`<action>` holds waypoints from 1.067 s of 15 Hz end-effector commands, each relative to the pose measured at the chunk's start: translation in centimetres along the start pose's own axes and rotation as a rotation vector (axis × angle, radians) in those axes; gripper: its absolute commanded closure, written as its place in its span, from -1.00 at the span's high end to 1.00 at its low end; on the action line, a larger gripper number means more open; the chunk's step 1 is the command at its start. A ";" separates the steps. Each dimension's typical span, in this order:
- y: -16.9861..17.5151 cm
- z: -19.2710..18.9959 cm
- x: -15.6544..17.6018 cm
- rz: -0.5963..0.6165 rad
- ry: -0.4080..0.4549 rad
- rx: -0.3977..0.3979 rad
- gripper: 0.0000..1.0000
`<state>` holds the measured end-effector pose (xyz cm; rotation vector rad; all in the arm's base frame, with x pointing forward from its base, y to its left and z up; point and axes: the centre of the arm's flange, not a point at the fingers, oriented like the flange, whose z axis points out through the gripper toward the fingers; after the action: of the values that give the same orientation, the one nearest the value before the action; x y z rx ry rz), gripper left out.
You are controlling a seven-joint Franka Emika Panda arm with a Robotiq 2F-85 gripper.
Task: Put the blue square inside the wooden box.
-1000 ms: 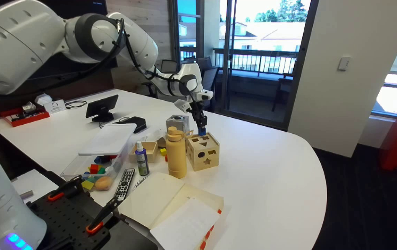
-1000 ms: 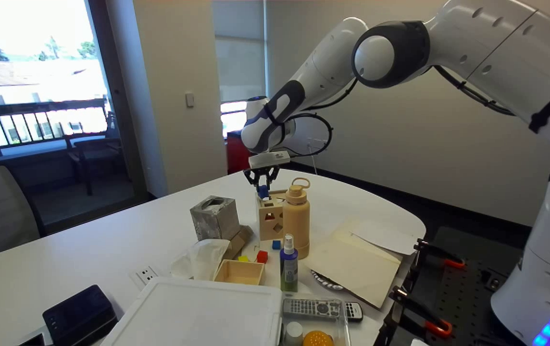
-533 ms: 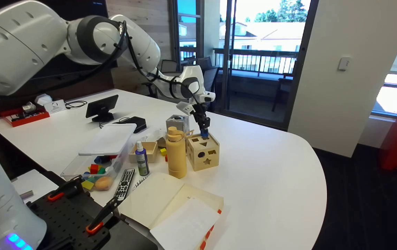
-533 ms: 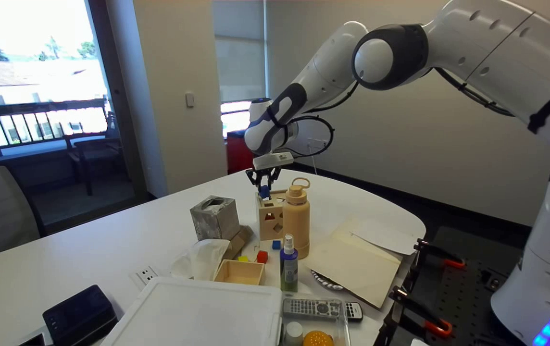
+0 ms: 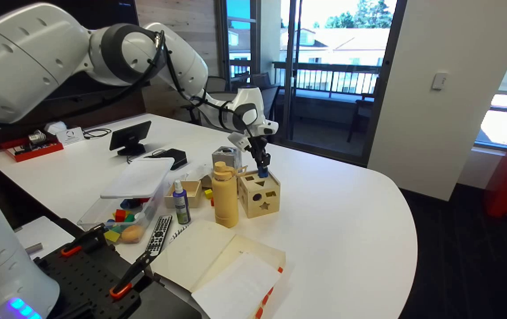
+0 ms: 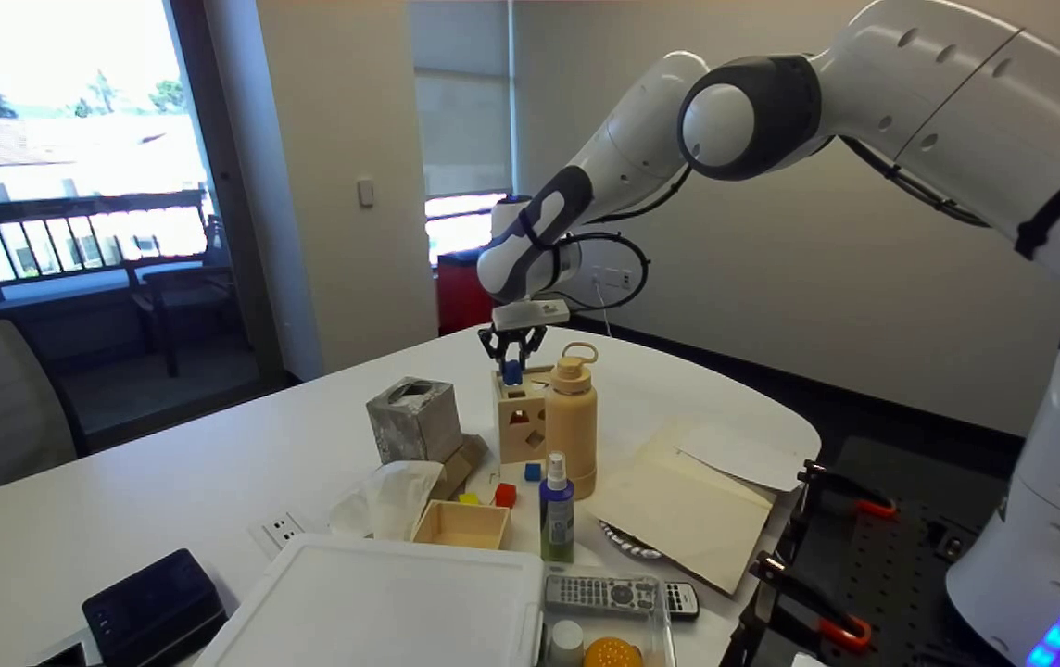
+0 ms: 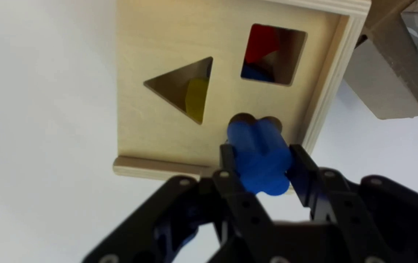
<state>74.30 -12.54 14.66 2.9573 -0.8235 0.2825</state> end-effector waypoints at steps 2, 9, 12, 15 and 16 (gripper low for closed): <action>0.3 0.0 -0.2 0.059 0.015 0.031 -0.70; 0.1 -0.2 -0.7 0.145 -0.034 0.021 -0.70; 0.2 -0.2 -0.9 0.201 -0.048 0.025 -0.70; 0.3 0.0 -1.1 0.243 -0.059 0.023 -0.70; 0.3 0.0 -1.2 0.252 -0.059 0.024 -0.70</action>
<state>73.99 -12.70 14.05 2.9153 -1.1344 0.2612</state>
